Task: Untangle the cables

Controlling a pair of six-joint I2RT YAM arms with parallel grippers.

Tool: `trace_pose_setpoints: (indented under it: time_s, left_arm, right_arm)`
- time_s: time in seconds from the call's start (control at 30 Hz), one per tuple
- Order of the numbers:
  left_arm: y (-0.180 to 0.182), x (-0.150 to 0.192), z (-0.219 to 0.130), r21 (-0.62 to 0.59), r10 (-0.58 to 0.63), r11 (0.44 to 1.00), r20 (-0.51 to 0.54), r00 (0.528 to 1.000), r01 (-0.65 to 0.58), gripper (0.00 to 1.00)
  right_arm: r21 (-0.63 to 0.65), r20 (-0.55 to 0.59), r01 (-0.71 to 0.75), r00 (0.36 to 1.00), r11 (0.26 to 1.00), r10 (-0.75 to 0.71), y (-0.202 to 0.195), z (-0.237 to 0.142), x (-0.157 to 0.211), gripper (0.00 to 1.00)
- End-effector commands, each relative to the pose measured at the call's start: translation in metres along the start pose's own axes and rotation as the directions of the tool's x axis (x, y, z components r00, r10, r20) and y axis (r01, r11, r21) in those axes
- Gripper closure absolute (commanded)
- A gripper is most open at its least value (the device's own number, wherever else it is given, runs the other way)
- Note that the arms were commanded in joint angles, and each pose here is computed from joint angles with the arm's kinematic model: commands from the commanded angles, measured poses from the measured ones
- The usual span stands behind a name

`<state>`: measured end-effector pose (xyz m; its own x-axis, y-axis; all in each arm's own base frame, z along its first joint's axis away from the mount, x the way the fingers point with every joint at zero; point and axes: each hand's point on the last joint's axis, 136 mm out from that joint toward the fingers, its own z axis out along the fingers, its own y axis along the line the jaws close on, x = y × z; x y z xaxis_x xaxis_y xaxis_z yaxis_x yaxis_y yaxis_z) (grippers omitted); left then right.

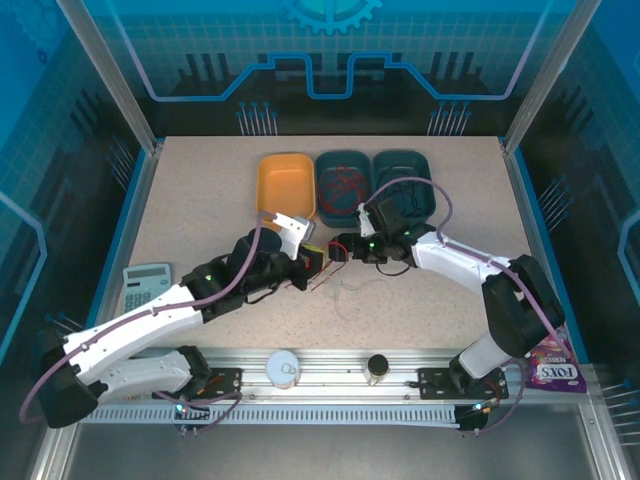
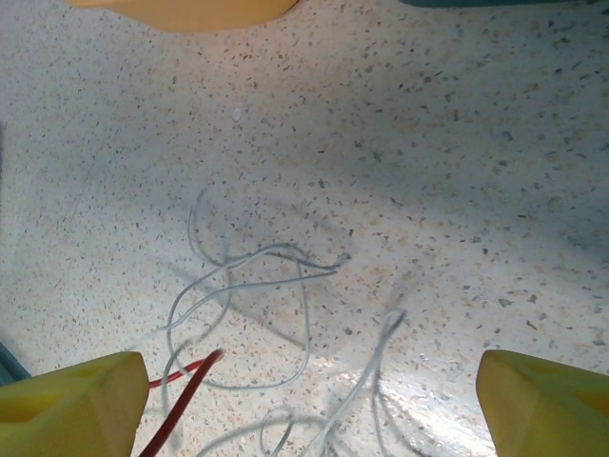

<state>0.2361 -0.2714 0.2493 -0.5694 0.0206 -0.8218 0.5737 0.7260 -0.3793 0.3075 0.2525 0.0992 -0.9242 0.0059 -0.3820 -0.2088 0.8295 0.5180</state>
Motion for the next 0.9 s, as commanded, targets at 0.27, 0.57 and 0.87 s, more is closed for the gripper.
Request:
trace_pose_setpoints:
  time_s: [0.27,0.57,0.87]
  left_arm:
    - [0.032,-0.038,-0.013,-0.033,-0.127,0.99,0.209,0.97,0.137,1.0]
    - [0.039,-0.039,-0.011,0.029,-0.186,0.983,0.203,0.961,0.184,1.0]
    - [0.022,-0.055,-0.015,0.144,-0.201,0.974,0.211,0.957,0.173,1.0]
  right_arm:
    - [0.035,0.126,-0.003,0.992,0.999,-0.001,-0.013,-0.045,-0.011,0.11]
    - [-0.027,0.299,0.121,0.948,0.992,-0.107,0.008,-0.09,-0.021,0.26]
    - [-0.102,0.357,0.377,0.878,0.921,-0.32,0.067,-0.092,-0.007,0.34]
